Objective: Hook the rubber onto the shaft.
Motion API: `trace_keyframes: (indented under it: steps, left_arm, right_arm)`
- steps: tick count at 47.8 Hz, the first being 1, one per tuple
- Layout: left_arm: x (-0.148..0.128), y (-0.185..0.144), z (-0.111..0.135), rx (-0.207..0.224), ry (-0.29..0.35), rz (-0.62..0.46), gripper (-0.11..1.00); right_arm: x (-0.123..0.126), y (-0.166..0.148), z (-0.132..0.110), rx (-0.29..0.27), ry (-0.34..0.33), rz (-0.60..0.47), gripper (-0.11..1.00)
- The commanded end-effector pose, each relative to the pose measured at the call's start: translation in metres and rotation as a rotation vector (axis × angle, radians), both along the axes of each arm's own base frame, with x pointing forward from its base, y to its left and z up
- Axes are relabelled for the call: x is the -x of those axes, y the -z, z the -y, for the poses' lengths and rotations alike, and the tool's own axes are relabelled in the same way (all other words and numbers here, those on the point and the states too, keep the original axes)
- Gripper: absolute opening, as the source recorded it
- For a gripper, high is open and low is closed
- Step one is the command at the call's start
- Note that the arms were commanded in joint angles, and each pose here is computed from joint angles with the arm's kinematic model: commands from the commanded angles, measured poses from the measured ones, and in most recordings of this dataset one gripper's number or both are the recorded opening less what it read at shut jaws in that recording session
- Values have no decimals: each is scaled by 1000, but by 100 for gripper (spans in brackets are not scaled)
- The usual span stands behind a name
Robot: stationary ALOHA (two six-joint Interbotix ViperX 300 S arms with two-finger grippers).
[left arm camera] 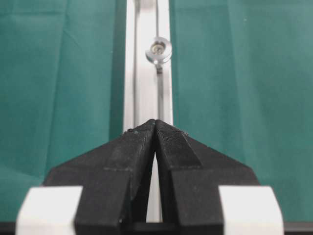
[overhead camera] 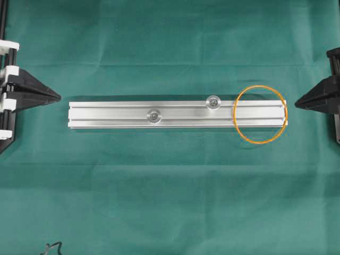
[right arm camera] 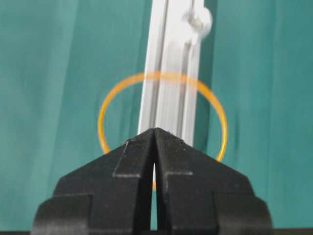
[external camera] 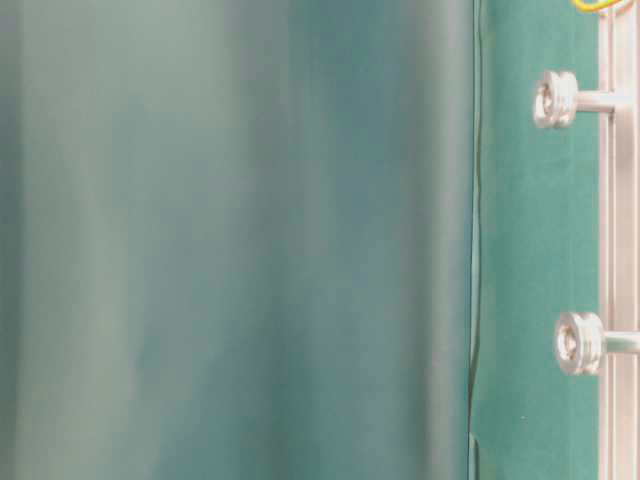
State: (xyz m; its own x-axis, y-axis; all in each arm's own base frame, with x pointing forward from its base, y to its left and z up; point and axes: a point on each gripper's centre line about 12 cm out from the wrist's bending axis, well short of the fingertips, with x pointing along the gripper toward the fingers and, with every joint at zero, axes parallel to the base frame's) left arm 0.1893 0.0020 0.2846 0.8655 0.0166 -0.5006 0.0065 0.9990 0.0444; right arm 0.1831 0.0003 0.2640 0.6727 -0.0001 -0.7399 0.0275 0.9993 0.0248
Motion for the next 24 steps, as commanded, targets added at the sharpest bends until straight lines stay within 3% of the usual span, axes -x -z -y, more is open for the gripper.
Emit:
trace_keyframes:
  steps: [1,14,24]
  left_arm:
    - [-3,-11,0,-4,1,26,0]
    - [-3,-11,0,-4,1,25,0]
    - [-3,-11,0,-4,1,23,0]
  right_arm:
    - [0,-6,0,-12,12,-66,3]
    - [10,2,0,-15,27,-359,3]
    - [11,2,0,-14,30,-466,3]
